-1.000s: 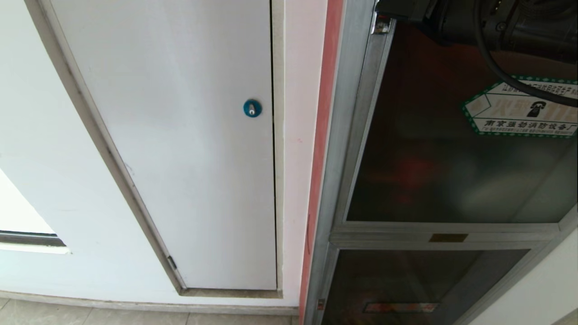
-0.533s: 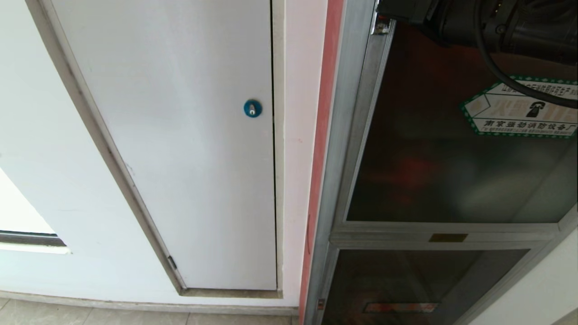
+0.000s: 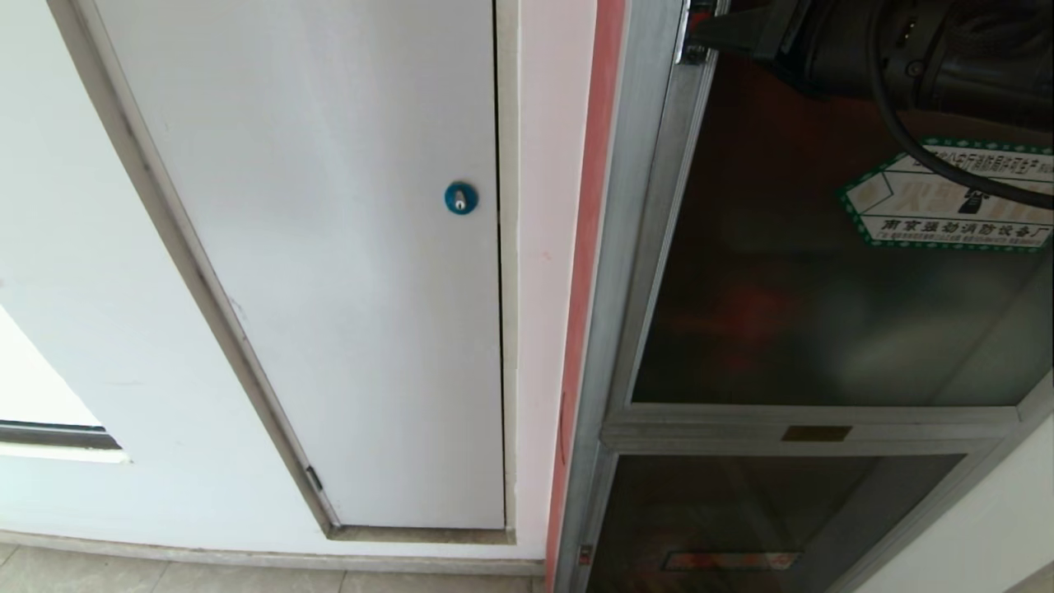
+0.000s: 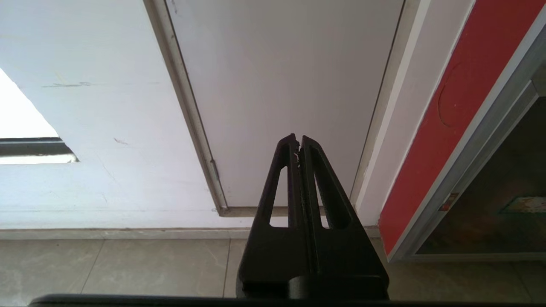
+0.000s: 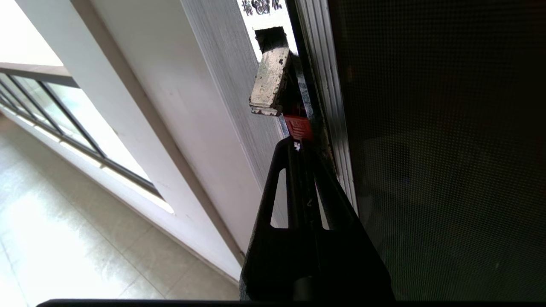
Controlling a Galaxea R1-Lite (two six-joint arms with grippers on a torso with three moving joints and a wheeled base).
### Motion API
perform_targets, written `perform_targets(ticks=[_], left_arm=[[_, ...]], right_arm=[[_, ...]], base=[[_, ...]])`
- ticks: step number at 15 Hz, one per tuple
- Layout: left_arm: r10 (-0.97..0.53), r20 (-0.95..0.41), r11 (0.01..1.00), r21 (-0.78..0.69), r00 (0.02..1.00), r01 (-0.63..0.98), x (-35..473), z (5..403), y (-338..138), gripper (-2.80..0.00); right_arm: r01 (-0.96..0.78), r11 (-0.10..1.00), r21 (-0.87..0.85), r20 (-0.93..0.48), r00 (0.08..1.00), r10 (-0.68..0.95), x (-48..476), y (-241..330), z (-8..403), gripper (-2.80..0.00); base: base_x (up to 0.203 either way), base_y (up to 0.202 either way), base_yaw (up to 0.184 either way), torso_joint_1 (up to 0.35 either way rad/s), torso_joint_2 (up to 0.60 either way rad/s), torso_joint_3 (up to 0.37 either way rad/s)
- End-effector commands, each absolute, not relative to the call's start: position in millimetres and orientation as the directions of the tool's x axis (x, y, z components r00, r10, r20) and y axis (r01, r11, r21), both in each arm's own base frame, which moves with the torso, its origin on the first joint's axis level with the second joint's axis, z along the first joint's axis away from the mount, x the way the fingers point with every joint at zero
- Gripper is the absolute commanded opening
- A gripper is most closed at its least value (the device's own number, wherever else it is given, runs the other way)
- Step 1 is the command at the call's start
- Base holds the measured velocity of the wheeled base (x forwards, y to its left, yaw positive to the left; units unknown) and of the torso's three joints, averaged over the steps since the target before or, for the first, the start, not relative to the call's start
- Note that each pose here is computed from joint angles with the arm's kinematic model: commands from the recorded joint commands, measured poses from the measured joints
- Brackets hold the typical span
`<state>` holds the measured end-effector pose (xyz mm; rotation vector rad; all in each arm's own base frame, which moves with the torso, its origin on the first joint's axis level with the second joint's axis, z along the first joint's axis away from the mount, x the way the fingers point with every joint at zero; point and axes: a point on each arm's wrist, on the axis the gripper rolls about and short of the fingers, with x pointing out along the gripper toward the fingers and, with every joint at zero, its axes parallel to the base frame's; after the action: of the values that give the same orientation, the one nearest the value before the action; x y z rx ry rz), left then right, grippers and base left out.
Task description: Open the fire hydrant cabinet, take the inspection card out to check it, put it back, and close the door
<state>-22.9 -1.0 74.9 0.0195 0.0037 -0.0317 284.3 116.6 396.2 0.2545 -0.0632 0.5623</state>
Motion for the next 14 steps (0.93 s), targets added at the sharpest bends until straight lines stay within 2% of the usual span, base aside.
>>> perform_targets(ticks=[1,5,10,14], left_arm=[[-0.031,-0.006,0.999,0.02,1.0,0.031,-23,75,-1,-2.8],[-0.032,-0.005,0.999,0.02,0.999,0.032,-23,75,-1,-2.8],[-0.032,-0.005,0.999,0.02,0.999,0.032,-23,75,-1,-2.8],[-0.032,-0.005,0.999,0.02,0.999,0.032,-23,75,-1,-2.8]], right_arm=[[-0.538,0.813,0.221,0.134,0.843,0.521,283,116,397,-2.8],[-0.545,0.807,0.228,0.147,0.838,0.525,272,113,402,-2.8],[-0.603,0.764,0.23,0.179,0.798,0.576,221,110,412,-2.8],[-0.597,0.766,0.24,0.136,0.802,0.582,202,111,398,-2.8]], base=[[0.0,0.0,0.0,0.0,0.0,0.0],[0.0,0.0,0.0,0.0,0.0,0.0],[0.0,0.0,0.0,0.0,0.0,0.0],[0.0,0.0,0.0,0.0,0.0,0.0]])
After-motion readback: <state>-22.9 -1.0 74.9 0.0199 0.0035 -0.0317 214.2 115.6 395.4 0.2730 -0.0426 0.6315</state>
